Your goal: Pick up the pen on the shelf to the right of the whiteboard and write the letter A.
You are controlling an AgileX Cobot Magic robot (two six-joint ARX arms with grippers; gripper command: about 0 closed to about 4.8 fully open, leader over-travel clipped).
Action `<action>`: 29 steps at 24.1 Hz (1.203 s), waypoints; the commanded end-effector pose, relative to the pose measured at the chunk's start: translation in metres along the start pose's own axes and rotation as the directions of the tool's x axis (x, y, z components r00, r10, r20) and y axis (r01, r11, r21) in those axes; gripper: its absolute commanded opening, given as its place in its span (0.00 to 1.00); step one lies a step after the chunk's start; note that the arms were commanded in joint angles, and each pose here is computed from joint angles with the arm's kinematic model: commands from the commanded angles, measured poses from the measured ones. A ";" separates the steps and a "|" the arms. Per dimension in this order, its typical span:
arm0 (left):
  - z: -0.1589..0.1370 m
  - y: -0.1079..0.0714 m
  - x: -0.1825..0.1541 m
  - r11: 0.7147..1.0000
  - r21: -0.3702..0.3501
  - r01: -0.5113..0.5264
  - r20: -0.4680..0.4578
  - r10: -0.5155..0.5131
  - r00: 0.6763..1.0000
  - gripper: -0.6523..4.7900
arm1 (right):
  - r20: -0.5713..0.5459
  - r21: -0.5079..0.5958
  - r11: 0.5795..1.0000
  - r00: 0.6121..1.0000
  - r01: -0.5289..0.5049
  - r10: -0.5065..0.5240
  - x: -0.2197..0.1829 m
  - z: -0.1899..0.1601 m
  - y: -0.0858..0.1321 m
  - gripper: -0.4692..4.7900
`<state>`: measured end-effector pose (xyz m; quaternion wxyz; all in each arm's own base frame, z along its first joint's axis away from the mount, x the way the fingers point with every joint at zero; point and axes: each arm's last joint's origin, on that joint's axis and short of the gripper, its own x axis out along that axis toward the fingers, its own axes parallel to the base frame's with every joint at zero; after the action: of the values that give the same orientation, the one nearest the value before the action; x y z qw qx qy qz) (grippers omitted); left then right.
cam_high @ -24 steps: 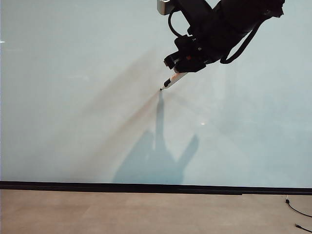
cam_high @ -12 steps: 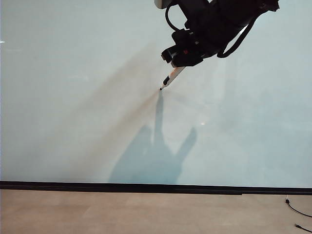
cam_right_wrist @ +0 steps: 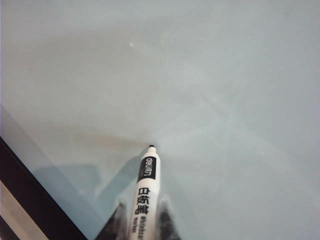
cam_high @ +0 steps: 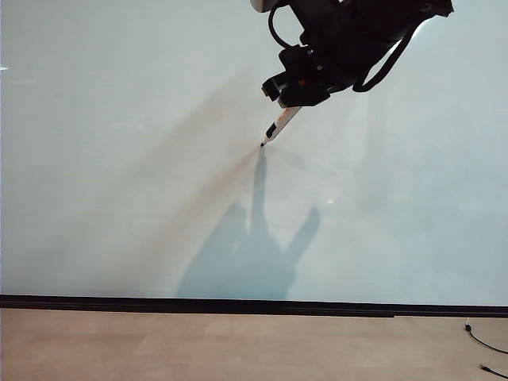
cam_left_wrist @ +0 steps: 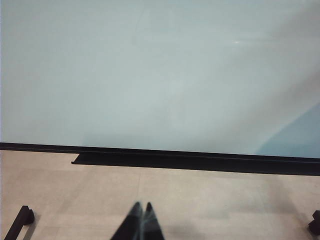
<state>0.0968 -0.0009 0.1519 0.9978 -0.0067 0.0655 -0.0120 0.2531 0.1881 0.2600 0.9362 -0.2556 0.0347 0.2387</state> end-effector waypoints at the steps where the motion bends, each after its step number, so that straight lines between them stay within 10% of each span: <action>1: 0.001 0.000 0.000 1.000 0.004 0.000 0.008 0.000 1.000 0.11 | 0.007 -0.001 0.999 0.999 0.047 -0.047 -0.004 0.006 -0.006 0.07; 29: 0.001 0.000 0.000 1.000 0.004 0.000 0.008 0.000 1.000 0.11 | 0.088 -0.016 0.992 0.988 0.125 -0.123 -0.031 0.027 -0.027 0.07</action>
<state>0.0968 -0.0009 0.1519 0.9978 -0.0067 0.0655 -0.0120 0.2370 0.1693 0.2939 0.9429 -0.2630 -0.0044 0.2045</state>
